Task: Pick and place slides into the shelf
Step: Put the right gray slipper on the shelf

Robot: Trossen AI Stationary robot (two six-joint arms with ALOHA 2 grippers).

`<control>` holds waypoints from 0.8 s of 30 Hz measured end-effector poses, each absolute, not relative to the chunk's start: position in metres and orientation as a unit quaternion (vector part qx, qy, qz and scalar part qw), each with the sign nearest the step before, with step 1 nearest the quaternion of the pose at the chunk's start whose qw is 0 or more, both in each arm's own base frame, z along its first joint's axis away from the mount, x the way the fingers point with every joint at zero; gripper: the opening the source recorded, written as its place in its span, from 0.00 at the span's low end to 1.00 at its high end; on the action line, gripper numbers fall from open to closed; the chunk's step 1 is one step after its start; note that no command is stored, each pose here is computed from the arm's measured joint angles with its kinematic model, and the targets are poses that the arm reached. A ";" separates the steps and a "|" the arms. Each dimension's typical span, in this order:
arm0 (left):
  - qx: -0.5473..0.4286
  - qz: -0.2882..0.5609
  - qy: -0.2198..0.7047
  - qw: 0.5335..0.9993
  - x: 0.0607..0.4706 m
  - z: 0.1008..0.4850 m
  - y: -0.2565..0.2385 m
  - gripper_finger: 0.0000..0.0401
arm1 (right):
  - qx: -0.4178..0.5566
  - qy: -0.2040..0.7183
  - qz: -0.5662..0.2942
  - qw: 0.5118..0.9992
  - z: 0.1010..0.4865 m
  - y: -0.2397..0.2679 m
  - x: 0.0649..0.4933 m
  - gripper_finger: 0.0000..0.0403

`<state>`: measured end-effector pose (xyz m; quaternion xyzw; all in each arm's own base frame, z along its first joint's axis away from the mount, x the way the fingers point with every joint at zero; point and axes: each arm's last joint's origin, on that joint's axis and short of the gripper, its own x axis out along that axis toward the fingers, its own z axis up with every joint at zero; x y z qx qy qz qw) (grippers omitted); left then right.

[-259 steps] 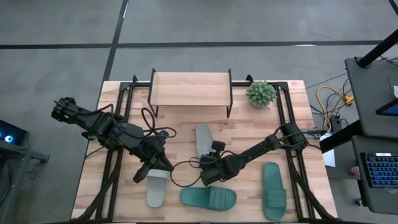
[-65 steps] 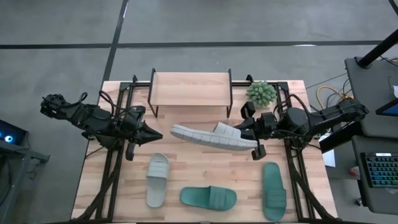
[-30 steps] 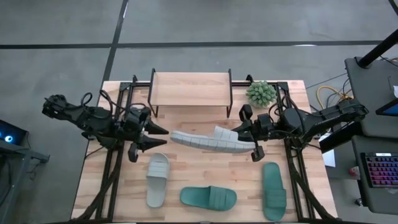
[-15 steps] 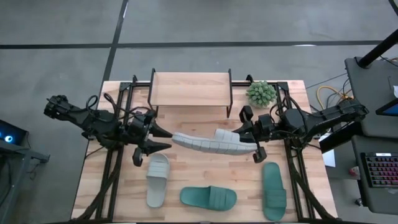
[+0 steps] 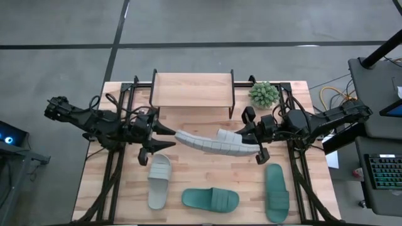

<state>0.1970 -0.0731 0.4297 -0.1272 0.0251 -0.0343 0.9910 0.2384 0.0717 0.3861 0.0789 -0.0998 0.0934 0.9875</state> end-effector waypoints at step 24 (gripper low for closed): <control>-0.115 -0.007 0.029 0.993 0.190 0.430 -0.068 0.39 | 0.082 -0.098 0.094 0.987 0.386 0.072 0.239 0.02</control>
